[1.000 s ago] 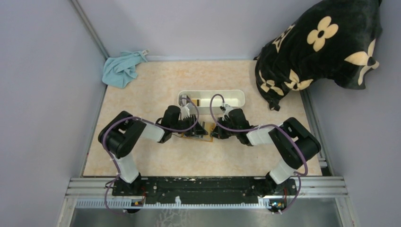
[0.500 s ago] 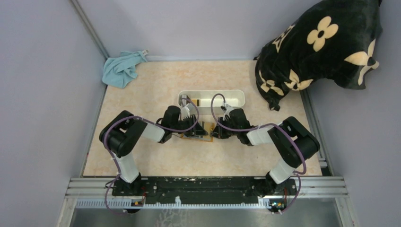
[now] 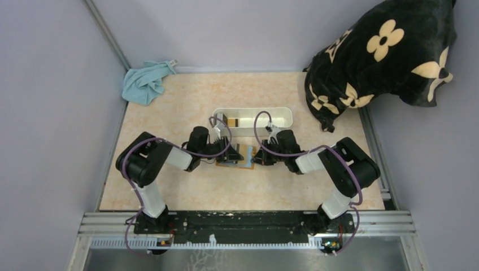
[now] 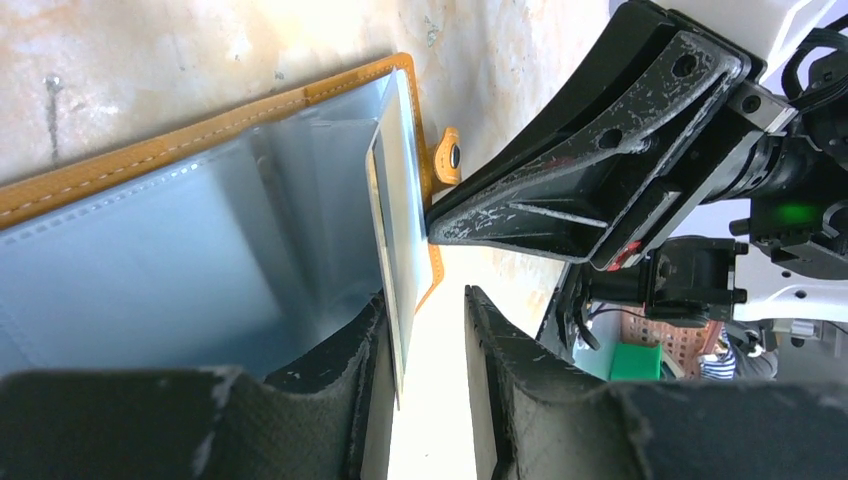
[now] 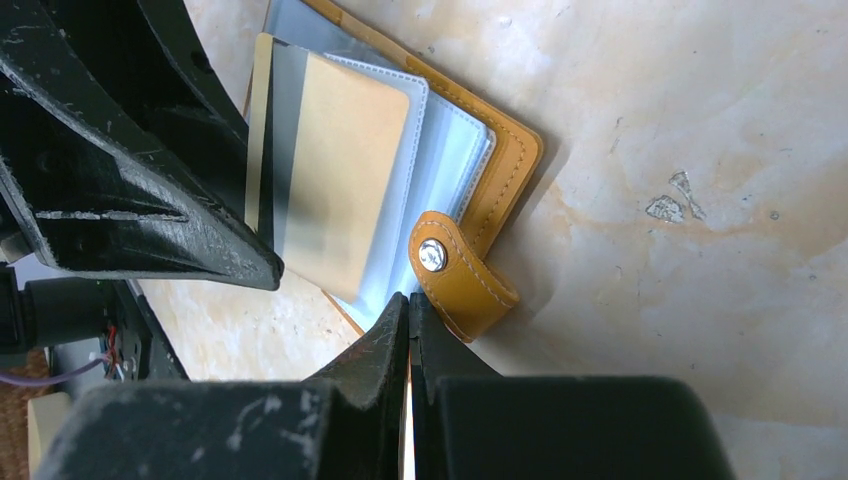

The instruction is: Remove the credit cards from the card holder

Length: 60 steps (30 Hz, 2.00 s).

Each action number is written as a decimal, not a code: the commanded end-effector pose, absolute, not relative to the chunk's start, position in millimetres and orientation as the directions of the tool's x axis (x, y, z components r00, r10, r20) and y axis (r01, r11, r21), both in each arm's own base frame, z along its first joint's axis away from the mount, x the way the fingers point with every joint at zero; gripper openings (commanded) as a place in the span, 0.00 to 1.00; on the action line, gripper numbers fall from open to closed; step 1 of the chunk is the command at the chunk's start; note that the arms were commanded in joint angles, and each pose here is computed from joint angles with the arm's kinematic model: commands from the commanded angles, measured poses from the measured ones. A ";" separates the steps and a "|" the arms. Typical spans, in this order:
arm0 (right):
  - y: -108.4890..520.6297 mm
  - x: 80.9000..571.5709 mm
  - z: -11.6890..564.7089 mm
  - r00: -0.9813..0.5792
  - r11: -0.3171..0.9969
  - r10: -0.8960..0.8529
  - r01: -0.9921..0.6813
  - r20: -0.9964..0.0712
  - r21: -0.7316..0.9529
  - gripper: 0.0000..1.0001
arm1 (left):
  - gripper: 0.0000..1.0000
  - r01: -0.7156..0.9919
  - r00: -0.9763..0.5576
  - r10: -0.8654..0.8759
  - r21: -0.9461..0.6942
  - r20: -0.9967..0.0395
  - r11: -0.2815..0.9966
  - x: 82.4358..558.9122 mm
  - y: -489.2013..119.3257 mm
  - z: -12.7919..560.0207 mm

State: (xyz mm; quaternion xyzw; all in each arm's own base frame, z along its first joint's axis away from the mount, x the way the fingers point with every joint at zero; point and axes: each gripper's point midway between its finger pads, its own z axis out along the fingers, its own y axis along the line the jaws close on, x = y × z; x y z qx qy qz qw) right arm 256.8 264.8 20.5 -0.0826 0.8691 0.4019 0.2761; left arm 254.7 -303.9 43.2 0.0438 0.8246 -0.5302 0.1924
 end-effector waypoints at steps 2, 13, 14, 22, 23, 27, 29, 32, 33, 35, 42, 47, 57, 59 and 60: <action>249.5 250.9 -4.9 -0.860 0.719 0.063 -0.312 -0.506 0.620 0.00 | 0.35 0.315 -0.905 -0.146 -0.859 -0.400 0.404 255.7 -296.5 57.3; 249.1 251.6 -6.2 -0.862 0.720 0.063 -0.310 -0.502 0.621 0.00 | 0.26 0.304 -0.897 -0.155 -0.832 -0.414 0.463 261.1 -278.0 47.6; 249.0 251.8 -6.7 -0.863 0.721 0.063 -0.308 -0.502 0.620 0.00 | 0.23 0.303 -0.896 -0.155 -0.828 -0.416 0.471 261.8 -276.7 46.1; 248.5 252.0 -7.0 -0.863 0.722 0.062 -0.309 -0.502 0.620 0.00 | 0.07 0.296 -0.884 -0.148 -0.776 -0.444 0.557 266.2 -264.5 36.1; 248.3 251.6 -7.6 -0.863 0.723 0.060 -0.309 -0.501 0.619 0.00 | 0.06 0.296 -0.881 -0.148 -0.766 -0.450 0.571 267.6 -261.9 35.6; 249.2 251.5 -6.5 -0.863 0.719 0.059 -0.312 -0.502 0.621 0.00 | 0.00 0.295 -0.869 -0.134 -0.717 -0.476 0.632 274.3 -249.5 33.5; 251.5 251.4 -2.9 -0.861 0.706 0.062 -0.320 -0.505 0.632 0.00 | 0.00 0.299 -0.858 -0.134 -0.694 -0.496 0.655 278.7 -243.7 36.8; 255.4 251.8 7.0 -0.852 0.683 0.067 -0.339 -0.518 0.646 0.00 | 0.00 0.316 -0.836 -0.139 -0.672 -0.532 0.670 283.1 -238.4 48.8; 256.6 250.7 8.5 -0.853 0.675 0.064 -0.345 -0.518 0.652 0.00 | 0.00 0.325 -0.828 -0.142 -0.670 -0.543 0.667 284.1 -237.9 54.4; 262.5 251.7 27.7 -0.833 0.636 0.070 -0.386 -0.549 0.668 0.00 | 0.00 0.353 -0.816 -0.146 -0.682 -0.560 0.640 283.3 -240.7 68.8; 279.7 250.9 96.2 -0.772 0.492 0.114 -0.502 -0.625 0.711 0.07 | 0.00 0.437 -0.802 -0.204 -0.784 -0.562 0.440 270.8 -262.3 119.8; 278.9 255.2 130.4 -0.713 0.480 0.137 -0.560 -0.688 0.675 0.27 | 0.00 0.422 -0.801 -0.230 -0.793 -0.553 0.439 275.7 -263.1 130.3; 272.6 253.0 123.5 -0.710 0.512 0.127 -0.551 -0.693 0.659 0.27 | 0.00 0.211 -0.735 -0.291 -0.613 -0.613 0.761 355.6 -230.2 164.1; 271.2 252.7 121.1 -0.709 0.519 0.126 -0.549 -0.694 0.655 0.27 | 0.00 0.168 -0.743 -0.277 -0.570 -0.609 0.804 368.6 -225.6 163.8; 270.1 252.3 119.7 -0.709 0.524 0.124 -0.547 -0.694 0.653 0.27 | 0.00 0.148 -0.749 -0.271 -0.550 -0.605 0.822 375.2 -223.6 162.2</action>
